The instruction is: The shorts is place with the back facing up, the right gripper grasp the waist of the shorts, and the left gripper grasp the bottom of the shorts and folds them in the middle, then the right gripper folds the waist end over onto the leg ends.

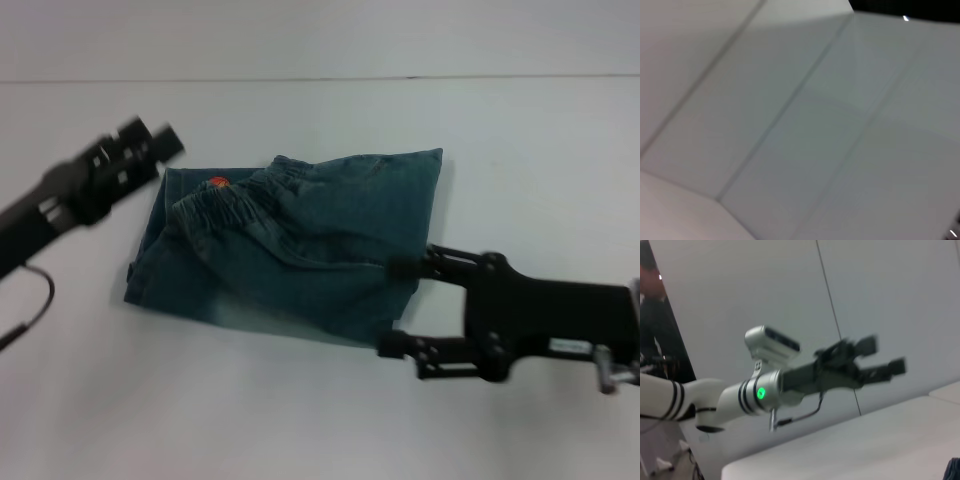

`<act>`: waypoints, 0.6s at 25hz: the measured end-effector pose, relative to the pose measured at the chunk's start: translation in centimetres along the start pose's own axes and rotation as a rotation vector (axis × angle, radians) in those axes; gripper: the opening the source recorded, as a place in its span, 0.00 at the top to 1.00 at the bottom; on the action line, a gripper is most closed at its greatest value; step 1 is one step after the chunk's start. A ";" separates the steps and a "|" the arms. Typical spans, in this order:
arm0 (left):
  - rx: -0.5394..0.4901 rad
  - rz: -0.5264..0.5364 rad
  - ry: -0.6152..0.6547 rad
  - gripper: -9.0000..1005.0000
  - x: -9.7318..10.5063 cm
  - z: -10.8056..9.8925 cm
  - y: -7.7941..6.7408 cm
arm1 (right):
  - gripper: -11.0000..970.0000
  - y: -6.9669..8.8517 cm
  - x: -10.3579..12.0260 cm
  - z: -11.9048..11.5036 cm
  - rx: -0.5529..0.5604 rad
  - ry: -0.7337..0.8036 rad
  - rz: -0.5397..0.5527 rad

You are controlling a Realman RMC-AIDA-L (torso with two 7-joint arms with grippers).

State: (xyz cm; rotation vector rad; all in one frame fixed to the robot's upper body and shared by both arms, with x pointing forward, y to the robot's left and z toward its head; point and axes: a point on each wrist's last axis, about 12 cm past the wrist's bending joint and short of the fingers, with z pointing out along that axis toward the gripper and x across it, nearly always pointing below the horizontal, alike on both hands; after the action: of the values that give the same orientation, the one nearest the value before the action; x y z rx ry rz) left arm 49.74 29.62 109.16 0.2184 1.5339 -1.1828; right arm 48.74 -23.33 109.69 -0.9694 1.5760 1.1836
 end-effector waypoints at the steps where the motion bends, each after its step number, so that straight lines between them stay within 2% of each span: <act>1: 0.017 -0.001 0.027 0.07 0.3 -0.3 -0.2 | 0.07 0.2 0.4 -0.9 -0.005 -0.008 0.009; 7: 0.102 0.001 0.202 0.07 2.2 -1.4 -1.3 | 0.07 0.7 2.1 -3.7 0.004 0.032 0.040; 15: 0.144 0.005 0.267 0.07 3.3 -1.1 -1.6 | 0.07 1.4 2.5 -4.6 -0.029 0.055 0.067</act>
State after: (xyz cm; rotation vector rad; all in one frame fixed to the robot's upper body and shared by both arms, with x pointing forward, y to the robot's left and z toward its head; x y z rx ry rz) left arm 46.77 28.26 107.18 0.4926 1.6770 -1.3012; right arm 45.79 -27.69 108.24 -0.9819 1.6499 1.2391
